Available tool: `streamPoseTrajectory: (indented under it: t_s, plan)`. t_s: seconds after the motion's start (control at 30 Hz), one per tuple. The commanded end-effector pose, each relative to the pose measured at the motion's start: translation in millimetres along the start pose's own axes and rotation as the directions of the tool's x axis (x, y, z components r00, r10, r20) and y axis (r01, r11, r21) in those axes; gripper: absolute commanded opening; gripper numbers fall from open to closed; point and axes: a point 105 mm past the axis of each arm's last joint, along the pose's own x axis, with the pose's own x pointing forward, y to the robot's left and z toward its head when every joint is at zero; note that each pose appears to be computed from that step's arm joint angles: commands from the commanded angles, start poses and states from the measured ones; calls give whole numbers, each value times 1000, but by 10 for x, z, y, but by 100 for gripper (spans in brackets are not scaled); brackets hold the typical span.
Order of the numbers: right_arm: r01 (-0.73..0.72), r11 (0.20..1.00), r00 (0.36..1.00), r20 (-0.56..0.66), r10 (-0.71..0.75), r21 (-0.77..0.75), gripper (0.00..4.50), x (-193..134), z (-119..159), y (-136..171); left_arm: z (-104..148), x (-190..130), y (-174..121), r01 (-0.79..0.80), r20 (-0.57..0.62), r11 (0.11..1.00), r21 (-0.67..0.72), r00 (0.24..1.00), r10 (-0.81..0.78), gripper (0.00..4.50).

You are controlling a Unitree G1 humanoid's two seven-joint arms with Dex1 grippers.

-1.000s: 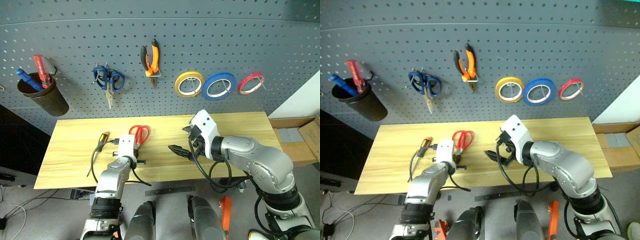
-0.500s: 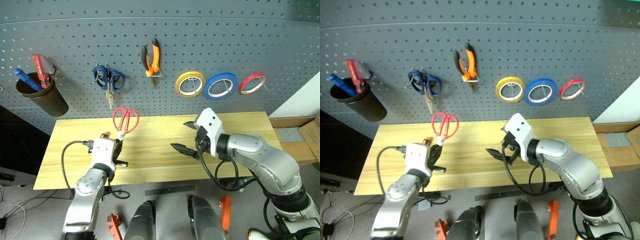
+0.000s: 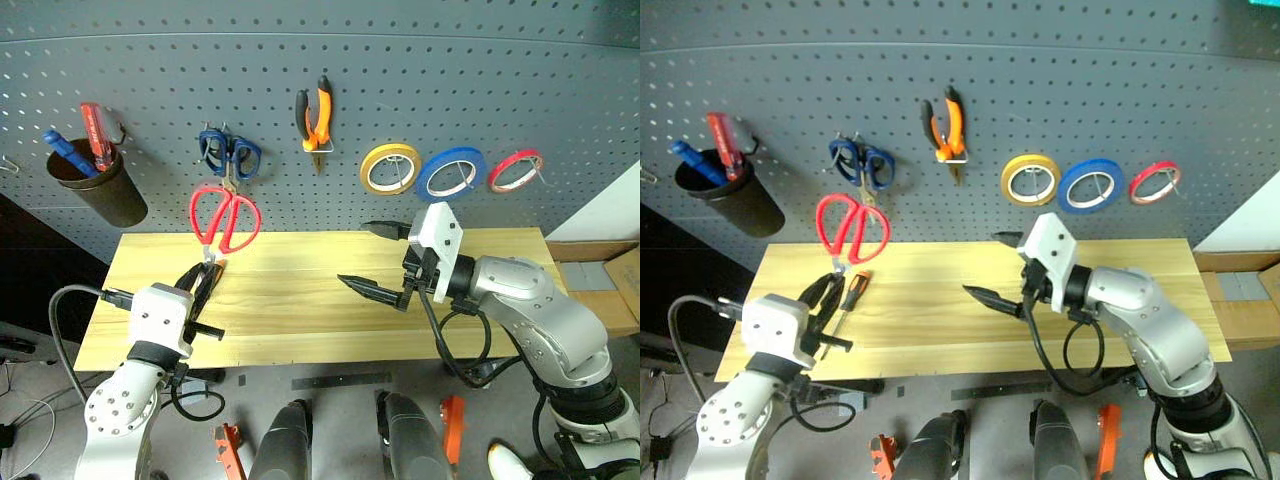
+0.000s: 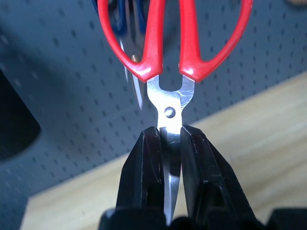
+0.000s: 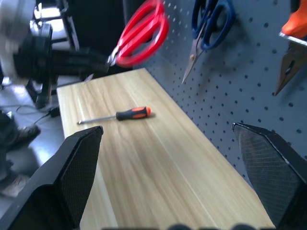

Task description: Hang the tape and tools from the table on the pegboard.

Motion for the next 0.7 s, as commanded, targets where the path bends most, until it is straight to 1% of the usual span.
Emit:
streamPoseTrajectory:
  t_s: [0.03, 0.13, 0.23, 0.33, 0.43, 0.53, 0.7]
  plan:
    - [10, 999, 999, 32, -8, -52, 450, -38, 96, -80, 321, 12, 78, -36, 114, 998, 52, 993, 30, 21]
    - [24, 998, 999, 32, -23, -57, 450, -26, 76, -127, 330, 43, 164, -85, 117, 996, 38, 990, 80, 21]
    - [25, 998, 999, 34, -23, -61, 450, -1, 67, -145, 309, 101, 178, -85, 116, 996, 37, 990, 80, 21]
    - [24, 997, 999, 35, -21, -68, 450, 19, 66, -147, 253, 221, 253, -98, 109, 994, 46, 990, 92, 21]
    - [27, 997, 999, 33, -25, -74, 450, 29, 70, -155, 186, 360, 280, -81, 90, 996, 46, 993, 76, 21]
    - [33, 996, 999, 33, -30, -85, 450, 29, 91, -159, 115, 518, 268, -33, 70, 997, 67, 997, 28, 21]
    - [38, 995, 999, 35, -35, -91, 450, 15, 119, -151, 77, 637, 227, 27, 61, 995, 93, 998, -33, 21]
